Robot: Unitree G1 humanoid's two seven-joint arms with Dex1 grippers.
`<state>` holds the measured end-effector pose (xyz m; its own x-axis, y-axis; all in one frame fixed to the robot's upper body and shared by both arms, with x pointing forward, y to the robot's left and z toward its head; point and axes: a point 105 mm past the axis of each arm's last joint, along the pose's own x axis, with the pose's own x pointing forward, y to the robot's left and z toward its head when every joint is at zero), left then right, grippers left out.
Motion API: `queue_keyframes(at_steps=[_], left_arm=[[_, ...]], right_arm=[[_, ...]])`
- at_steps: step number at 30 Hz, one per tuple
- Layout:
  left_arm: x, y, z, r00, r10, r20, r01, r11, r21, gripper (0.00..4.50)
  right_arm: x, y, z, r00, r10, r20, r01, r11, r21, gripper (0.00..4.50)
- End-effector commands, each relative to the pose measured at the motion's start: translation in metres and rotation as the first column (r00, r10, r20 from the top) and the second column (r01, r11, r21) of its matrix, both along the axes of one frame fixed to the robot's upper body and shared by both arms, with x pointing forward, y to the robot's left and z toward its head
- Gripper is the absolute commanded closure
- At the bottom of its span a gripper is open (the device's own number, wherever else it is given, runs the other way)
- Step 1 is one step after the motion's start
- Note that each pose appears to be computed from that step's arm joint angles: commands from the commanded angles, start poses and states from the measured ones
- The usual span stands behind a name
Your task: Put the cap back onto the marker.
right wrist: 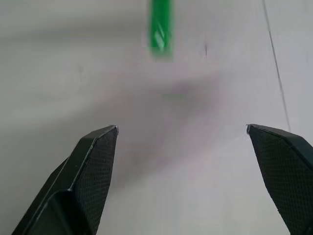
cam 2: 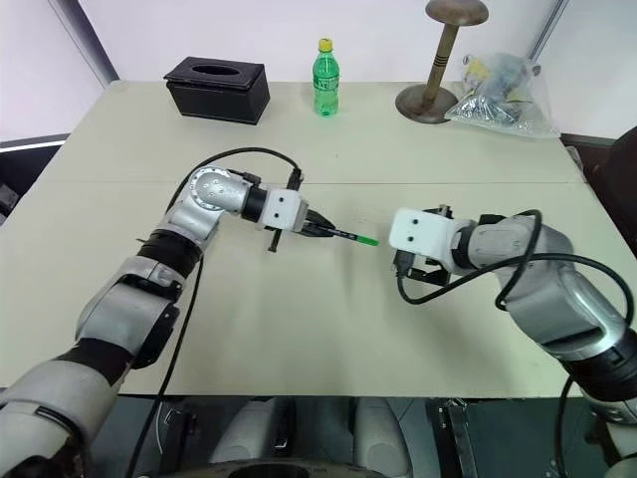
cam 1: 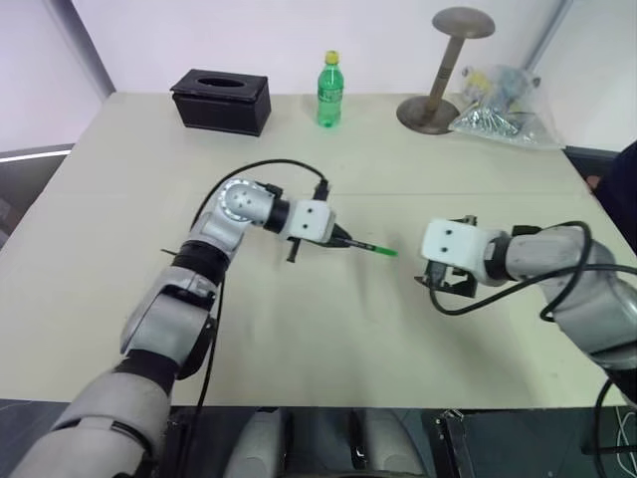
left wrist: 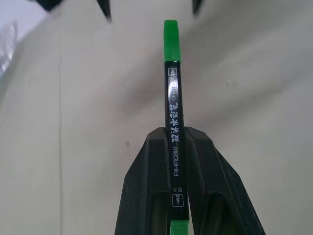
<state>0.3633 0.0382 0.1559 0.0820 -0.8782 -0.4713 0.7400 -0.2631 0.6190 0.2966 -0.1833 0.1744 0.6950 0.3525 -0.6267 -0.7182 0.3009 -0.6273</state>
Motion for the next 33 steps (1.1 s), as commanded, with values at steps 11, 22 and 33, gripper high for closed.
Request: queue_keyframes(at_steps=[11,22,33], left_arm=[[0.006,0.045,-0.001,0.945,0.290,-0.153,-0.307,0.946,-0.101,4.50],[-0.018,0.071,-0.027,0.889,0.403,-0.217,-0.425,0.903,-0.065,4.50],[-0.001,0.090,-0.029,0.743,0.644,-0.182,-0.668,0.728,-0.154,4.50]], right_arm=[[-0.019,0.000,0.010,0.994,-0.080,0.072,0.071,0.991,0.110,0.10],[-0.019,0.013,0.002,0.995,-0.079,0.061,0.068,0.983,0.168,0.10],[-0.023,0.023,-0.003,0.997,-0.066,0.039,0.057,0.980,0.193,0.10]])
